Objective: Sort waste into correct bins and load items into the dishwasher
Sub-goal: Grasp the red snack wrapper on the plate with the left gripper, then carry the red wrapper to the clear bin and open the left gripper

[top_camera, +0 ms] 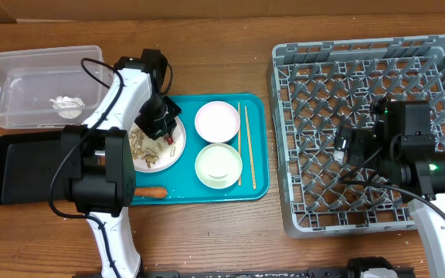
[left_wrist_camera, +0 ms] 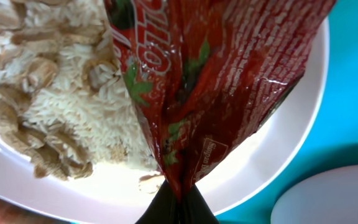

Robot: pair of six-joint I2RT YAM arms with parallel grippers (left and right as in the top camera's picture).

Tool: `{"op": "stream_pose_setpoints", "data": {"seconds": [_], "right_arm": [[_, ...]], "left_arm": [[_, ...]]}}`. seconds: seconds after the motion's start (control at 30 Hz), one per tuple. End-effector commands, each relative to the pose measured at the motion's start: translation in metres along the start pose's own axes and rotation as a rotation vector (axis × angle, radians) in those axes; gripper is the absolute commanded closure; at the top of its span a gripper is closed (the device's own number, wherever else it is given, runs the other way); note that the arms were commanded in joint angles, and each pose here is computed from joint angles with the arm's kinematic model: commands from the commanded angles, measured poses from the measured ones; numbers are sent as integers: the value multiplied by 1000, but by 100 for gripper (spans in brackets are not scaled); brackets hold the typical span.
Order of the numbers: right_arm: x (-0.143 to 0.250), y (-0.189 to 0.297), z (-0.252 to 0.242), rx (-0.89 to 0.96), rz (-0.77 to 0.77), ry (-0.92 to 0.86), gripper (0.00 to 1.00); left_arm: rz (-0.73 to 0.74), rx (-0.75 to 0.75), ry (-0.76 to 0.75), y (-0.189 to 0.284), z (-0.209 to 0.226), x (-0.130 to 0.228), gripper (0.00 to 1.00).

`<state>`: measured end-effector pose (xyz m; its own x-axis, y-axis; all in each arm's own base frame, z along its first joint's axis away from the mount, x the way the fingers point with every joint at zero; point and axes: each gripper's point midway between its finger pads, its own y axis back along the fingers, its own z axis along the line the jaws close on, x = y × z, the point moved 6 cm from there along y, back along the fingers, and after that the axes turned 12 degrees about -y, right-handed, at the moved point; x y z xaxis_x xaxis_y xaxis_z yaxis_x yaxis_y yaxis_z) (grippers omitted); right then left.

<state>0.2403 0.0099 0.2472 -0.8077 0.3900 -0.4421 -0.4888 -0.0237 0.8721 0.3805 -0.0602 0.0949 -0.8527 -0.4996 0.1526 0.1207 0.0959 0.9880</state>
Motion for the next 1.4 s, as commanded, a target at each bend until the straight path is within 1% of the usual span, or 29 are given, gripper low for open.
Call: {"op": "stream_pose_setpoints", "data": {"seconds": [0.0,0.2,0.3,0.43,0.5,0.6,0.67,0.83,0.93,1.03,1.2,1.37], "right_arm": [[-8,9,2,-5,-38,3,0],[-8,9,2,-6,-38,3,0],[-8,9,2,-6,-39,3,0],[-8,9,2,-5,-38,3,0],[-8,9,2,-5,-38,3,0],[-8,9,2,-6,-39,3,0],[-8,9,2,-6,-39,3,0],[-8,9,2,-6,-39,3,0],[-8,9,2,-5,-38,3,0],[-8,9,2,-5,-38,3,0],[-8,9,2,-6,-38,3,0],[-8,9,2,-6,-38,3,0]], "left_arm": [[-94,39,-60,34,-7,-4,96],[-223,55,-72,71,-2,-3,96],[-243,61,-83,79,-1,-1,96],[-236,62,-101,79,-1,1,96],[-246,53,-140,80,-1,0,96],[-296,-11,-174,80,2,-5,96],[-332,-54,-253,82,2,-8,96],[-321,-49,-264,81,1,-6,96],[-325,-27,-236,85,6,-10,96],[-348,4,-187,96,20,-22,96],[-468,49,-86,121,59,-59,96],[-573,75,27,136,104,-95,96]]}}
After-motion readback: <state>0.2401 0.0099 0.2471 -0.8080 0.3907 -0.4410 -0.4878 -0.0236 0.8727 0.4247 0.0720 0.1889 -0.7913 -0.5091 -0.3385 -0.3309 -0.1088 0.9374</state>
